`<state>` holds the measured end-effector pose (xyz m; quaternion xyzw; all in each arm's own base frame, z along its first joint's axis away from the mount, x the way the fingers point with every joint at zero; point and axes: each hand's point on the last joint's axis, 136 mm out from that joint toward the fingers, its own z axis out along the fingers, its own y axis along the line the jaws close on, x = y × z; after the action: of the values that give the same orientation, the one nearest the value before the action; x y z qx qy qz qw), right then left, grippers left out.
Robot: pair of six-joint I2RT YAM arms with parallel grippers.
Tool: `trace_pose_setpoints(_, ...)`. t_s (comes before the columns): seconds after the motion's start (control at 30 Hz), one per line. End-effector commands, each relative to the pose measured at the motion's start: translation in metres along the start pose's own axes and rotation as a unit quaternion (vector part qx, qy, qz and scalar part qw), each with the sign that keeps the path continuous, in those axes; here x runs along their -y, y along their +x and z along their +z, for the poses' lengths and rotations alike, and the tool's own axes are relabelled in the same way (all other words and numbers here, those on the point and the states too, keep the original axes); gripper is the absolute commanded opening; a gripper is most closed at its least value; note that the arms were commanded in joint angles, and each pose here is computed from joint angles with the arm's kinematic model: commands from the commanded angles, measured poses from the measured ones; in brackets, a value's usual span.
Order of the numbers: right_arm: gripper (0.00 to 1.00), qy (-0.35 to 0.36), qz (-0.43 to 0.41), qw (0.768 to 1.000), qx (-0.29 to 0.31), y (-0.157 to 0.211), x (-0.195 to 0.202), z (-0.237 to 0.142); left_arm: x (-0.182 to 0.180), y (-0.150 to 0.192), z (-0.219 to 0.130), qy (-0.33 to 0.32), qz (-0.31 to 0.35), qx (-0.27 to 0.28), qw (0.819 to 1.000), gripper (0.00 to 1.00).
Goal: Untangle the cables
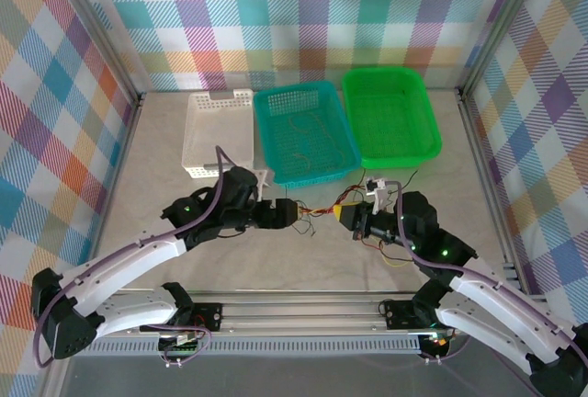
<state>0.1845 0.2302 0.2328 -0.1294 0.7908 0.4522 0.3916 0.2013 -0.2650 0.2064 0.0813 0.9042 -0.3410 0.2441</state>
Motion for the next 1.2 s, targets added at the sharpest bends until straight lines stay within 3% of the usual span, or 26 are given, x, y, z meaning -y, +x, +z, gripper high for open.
trace_pose_setpoints(0.0,0.0,-0.046,-0.026,0.998,0.028,-0.018,-0.023,0.001,0.03,0.008,0.013,0.057,0.006,-0.016,0.998,0.83)
trace_pose_setpoints(0.33,0.0,-0.097,-0.019,0.995,0.023,-0.028,-0.048,-0.003,0.044,0.029,0.035,0.062,0.047,-0.05,0.996,0.77)
trace_pose_setpoints(0.77,0.0,-0.117,0.008,0.992,-0.034,-0.01,-0.058,-0.009,0.02,0.025,0.028,0.007,0.089,-0.018,0.996,0.55)
trace_pose_setpoints(0.87,0.0,-0.117,0.01,0.992,-0.041,-0.007,-0.057,-0.009,0.016,0.02,0.022,-0.001,0.095,0.002,0.995,0.54)
trace_pose_setpoints(1.0,0.0,-0.117,0.011,0.992,-0.046,-0.003,-0.056,-0.013,0.008,0.016,0.013,-0.011,0.1,0.03,0.994,0.64)
trace_pose_setpoints(1.17,0.0,-0.112,0.006,0.993,-0.039,-0.005,-0.057,-0.018,-0.01,0.026,0.014,-0.038,0.104,0.023,0.994,0.71)
